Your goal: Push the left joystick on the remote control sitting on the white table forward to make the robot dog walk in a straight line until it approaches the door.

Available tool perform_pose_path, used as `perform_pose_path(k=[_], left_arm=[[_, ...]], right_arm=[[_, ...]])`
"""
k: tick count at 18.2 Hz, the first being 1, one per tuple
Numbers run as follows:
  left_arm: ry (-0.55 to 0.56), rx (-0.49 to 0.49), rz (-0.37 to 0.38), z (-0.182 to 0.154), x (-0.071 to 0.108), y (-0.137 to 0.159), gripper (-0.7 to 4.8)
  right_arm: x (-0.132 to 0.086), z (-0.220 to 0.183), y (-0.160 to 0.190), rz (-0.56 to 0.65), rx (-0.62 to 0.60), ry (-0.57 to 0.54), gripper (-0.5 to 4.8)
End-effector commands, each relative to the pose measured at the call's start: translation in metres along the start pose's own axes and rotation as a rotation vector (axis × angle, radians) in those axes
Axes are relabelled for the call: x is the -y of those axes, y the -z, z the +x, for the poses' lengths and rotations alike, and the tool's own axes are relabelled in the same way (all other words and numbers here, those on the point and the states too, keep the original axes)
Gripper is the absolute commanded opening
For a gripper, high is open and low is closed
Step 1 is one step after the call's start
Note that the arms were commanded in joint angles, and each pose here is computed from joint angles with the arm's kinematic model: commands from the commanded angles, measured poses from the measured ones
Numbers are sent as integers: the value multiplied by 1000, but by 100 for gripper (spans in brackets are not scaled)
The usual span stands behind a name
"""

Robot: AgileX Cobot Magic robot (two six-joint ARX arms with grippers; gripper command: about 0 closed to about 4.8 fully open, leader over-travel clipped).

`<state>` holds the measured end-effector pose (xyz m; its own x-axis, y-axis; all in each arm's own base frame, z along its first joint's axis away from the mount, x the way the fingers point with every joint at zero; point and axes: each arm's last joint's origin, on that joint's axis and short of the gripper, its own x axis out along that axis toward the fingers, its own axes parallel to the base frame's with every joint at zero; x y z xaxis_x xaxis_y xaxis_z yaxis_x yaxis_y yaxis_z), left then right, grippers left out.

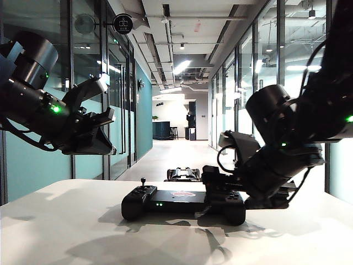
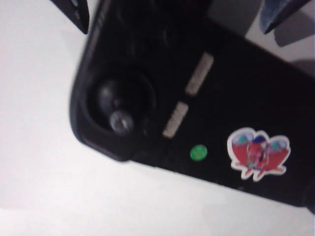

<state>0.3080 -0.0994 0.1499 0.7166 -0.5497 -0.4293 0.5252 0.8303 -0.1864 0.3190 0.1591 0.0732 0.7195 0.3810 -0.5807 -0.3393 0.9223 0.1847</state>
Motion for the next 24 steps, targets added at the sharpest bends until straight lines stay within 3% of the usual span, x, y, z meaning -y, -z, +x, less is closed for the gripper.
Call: perform_pose_path(k=[1, 3, 6, 7, 8, 15, 18, 19, 20, 24], left_arm=[[14, 17, 7, 0, 1, -3, -5], [14, 17, 7, 0, 1, -3, -5], [13, 10, 4, 0, 1, -3, -5], [13, 8, 4, 0, 1, -2, -5], [13, 6, 3, 0, 1, -2, -5], [12, -11, -3, 0, 1, 0, -5], [13, -11, -3, 0, 1, 0, -5], [28, -11, -3, 0, 1, -1, -5], [30, -11, -3, 0, 1, -1, -5], [30, -11, -3, 0, 1, -1, -5]], right_arm=[[0, 3, -1, 3, -1, -1, 412], [0, 3, 1, 2, -16, 3, 365], [0, 3, 1, -1, -15, 3, 339], [0, 3, 1, -3, -15, 3, 281], [0, 3, 0, -5, -9, 2, 264], [0, 3, -2, -33, 11, 20, 267], [1, 3, -2, -145, 10, 21, 301], [1, 3, -2, -176, 10, 22, 372], [1, 3, -2, -206, 9, 22, 389], [1, 3, -4, -265, 35, 16, 388]])
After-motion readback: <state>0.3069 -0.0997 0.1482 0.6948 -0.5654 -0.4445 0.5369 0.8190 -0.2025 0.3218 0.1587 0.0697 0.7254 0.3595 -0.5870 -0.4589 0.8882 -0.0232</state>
